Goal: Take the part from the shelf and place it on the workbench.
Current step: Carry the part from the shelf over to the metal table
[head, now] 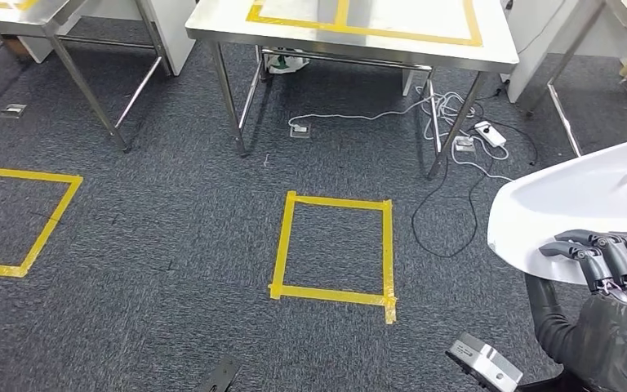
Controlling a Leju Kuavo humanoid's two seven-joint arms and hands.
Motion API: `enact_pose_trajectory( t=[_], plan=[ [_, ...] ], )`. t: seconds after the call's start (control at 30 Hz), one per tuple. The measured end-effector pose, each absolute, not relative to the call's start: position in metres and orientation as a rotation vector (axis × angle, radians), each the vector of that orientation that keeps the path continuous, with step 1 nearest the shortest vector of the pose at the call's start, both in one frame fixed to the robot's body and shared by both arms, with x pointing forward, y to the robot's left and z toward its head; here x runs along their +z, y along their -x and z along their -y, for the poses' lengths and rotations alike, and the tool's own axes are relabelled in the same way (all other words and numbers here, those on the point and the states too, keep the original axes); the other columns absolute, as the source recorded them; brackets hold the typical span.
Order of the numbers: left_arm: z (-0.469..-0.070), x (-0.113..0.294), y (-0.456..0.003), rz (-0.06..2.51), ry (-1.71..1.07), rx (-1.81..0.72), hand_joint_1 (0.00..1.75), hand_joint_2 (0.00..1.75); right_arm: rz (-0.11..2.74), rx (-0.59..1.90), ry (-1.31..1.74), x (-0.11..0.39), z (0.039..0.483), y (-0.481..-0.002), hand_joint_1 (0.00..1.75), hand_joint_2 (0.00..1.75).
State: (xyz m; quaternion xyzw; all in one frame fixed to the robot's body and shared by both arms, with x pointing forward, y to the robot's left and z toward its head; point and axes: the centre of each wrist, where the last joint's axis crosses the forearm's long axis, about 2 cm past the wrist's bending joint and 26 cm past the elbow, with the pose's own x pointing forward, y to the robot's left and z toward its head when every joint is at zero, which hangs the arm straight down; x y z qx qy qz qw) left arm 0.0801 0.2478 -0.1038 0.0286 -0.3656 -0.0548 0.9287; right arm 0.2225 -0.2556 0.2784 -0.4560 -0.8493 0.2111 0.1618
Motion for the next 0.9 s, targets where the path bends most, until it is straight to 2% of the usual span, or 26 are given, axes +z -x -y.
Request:
enact_pose_trajectory(
  t=[0.9],
  plan=[
    [-0.2488,-0.1040,-0.0799,0.728,-0.059,-0.106,0.00,1.75,2.455,0.580,1.191,0.2785,0.2541,-0.2205,1.75,1.75]
  ],
)
